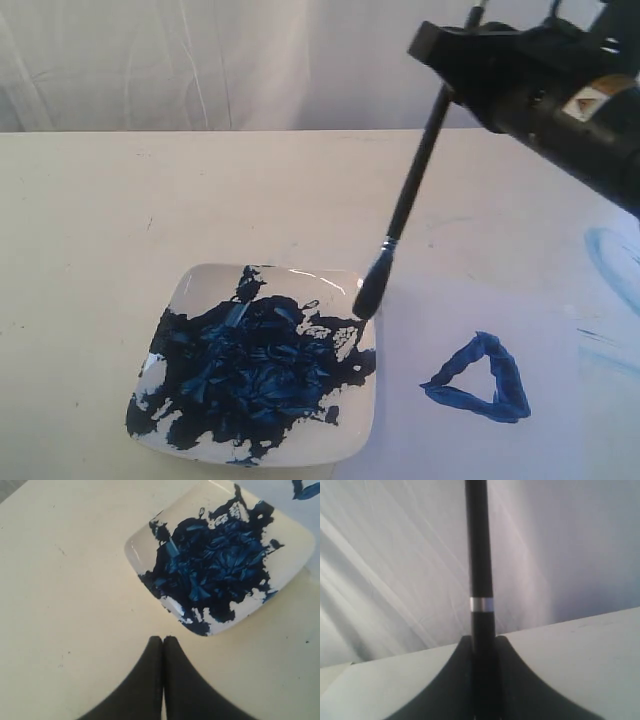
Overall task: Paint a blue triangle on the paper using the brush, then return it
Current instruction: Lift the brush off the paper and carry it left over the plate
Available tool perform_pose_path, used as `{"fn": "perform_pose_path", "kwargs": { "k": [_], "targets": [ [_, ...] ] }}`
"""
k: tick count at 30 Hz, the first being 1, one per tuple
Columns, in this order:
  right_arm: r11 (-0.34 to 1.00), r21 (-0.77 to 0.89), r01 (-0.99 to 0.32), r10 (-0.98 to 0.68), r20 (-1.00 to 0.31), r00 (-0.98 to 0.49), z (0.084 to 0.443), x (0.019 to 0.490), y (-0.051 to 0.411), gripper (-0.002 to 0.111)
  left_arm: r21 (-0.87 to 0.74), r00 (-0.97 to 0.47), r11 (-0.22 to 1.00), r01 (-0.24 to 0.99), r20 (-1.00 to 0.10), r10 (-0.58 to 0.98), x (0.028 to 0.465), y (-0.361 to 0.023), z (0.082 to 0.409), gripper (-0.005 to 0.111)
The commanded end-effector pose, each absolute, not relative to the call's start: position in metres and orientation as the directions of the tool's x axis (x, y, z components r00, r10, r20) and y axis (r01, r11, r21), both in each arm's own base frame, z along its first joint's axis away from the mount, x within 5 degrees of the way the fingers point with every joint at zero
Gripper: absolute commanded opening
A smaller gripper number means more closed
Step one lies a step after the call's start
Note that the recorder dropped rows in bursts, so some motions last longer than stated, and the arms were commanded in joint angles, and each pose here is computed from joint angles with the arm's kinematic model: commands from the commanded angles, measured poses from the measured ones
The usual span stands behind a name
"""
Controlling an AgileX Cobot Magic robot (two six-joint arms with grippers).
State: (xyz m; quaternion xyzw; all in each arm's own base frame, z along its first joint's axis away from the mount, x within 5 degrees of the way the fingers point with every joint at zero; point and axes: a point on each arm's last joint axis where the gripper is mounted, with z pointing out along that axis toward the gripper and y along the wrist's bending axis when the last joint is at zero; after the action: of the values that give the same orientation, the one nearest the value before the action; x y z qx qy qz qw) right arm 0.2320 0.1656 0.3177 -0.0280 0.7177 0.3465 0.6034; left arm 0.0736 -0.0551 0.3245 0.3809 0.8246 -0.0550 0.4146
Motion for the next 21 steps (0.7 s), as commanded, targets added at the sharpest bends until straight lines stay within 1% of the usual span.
{"fn": "perform_pose_path", "kwargs": {
  "k": [1,3,7,13,16,21],
  "targets": [
    [0.746,0.462,-0.48,0.284,-0.872,-0.398,0.309,0.248,0.208,0.0,0.217,-0.393,0.732,0.646,-0.727,0.563,0.062,-0.038,0.3,0.0],
    [0.757,0.464,-0.46,0.231,-0.849,-0.475,0.303,0.26,0.224,0.0,0.232,-0.379,0.732,0.64,-0.734,0.563,0.061,-0.035,0.29,0.0],
    [0.766,0.514,-0.386,0.211,-0.768,-0.605,0.29,0.282,0.247,0.0,0.255,-0.354,0.739,0.623,-0.751,0.558,0.062,-0.032,0.277,0.0],
    [0.781,0.519,-0.349,0.154,-0.7,-0.697,0.274,0.31,0.276,0.0,0.237,-0.351,0.749,0.619,-0.77,0.533,0.061,-0.033,0.277,0.0],
    [0.792,0.515,-0.328,0.111,-0.65,-0.752,0.26,0.323,0.292,0.0,0.237,-0.351,0.749,0.619,-0.77,0.533,0.061,-0.033,0.277,0.0],
    [0.786,0.554,-0.275,0.109,-0.562,-0.82,0.24,0.343,0.315,0.0,0.233,-0.353,0.749,0.62,-0.77,0.531,0.061,-0.033,0.277,0.0]
  ]
}}
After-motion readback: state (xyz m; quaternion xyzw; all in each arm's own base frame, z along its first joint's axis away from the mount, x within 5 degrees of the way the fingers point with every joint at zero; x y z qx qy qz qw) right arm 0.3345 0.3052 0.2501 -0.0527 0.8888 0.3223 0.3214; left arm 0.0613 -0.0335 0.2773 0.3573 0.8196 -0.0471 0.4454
